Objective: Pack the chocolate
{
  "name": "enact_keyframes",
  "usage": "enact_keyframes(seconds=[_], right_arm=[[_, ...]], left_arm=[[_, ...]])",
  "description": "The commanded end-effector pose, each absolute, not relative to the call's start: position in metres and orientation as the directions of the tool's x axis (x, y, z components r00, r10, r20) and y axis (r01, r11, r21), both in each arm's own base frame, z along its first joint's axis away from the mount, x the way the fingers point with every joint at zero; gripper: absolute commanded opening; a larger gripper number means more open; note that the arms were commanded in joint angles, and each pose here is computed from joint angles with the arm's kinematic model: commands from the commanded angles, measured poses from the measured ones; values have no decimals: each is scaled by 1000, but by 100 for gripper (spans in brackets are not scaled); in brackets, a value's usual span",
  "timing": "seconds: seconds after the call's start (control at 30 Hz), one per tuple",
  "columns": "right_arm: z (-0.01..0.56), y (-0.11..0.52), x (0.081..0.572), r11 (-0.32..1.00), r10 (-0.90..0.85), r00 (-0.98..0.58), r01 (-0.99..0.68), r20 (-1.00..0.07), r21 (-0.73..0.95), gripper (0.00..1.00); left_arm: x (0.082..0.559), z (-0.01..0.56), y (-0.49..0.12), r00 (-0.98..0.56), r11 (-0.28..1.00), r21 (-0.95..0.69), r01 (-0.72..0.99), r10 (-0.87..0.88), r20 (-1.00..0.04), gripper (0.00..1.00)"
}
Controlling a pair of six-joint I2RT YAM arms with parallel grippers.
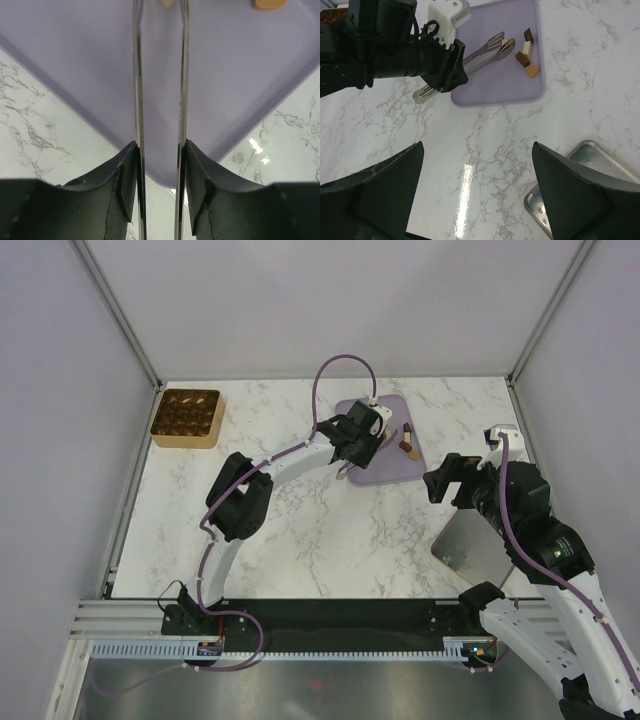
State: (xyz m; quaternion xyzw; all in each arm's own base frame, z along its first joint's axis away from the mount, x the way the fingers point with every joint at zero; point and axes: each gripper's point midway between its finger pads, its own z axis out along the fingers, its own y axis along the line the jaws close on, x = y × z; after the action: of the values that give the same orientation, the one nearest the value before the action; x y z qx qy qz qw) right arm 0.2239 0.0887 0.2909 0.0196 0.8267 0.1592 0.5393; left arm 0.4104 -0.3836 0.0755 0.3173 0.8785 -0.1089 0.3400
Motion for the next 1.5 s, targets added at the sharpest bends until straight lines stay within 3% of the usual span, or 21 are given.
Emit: enact_keyframes(seconds=[0.0, 0.27, 0.67, 1.0, 1.47], right_arm=[[298, 87, 226, 950, 211, -393, -135, -895, 283, 98], [301, 90, 224, 939, 233, -395, -144, -889, 311, 98], [304, 96, 218, 923, 259, -400, -166, -879, 347, 97], [300, 100, 218, 916, 261, -405, -184, -876, 358, 97], [286, 112, 228, 907, 249, -438, -208, -864, 366, 97]], left_arm=[[426, 98, -395, -498, 765, 62, 641, 476, -725, 46], [410, 111, -385, -536, 782, 17, 623, 443, -718, 36], [377, 190, -329, -574, 856, 2, 516, 348, -741, 27], [407, 241, -203, -646, 963, -37, 266, 149, -749, 26], [459, 227, -15, -686, 986, -71, -152, -157, -710, 27]])
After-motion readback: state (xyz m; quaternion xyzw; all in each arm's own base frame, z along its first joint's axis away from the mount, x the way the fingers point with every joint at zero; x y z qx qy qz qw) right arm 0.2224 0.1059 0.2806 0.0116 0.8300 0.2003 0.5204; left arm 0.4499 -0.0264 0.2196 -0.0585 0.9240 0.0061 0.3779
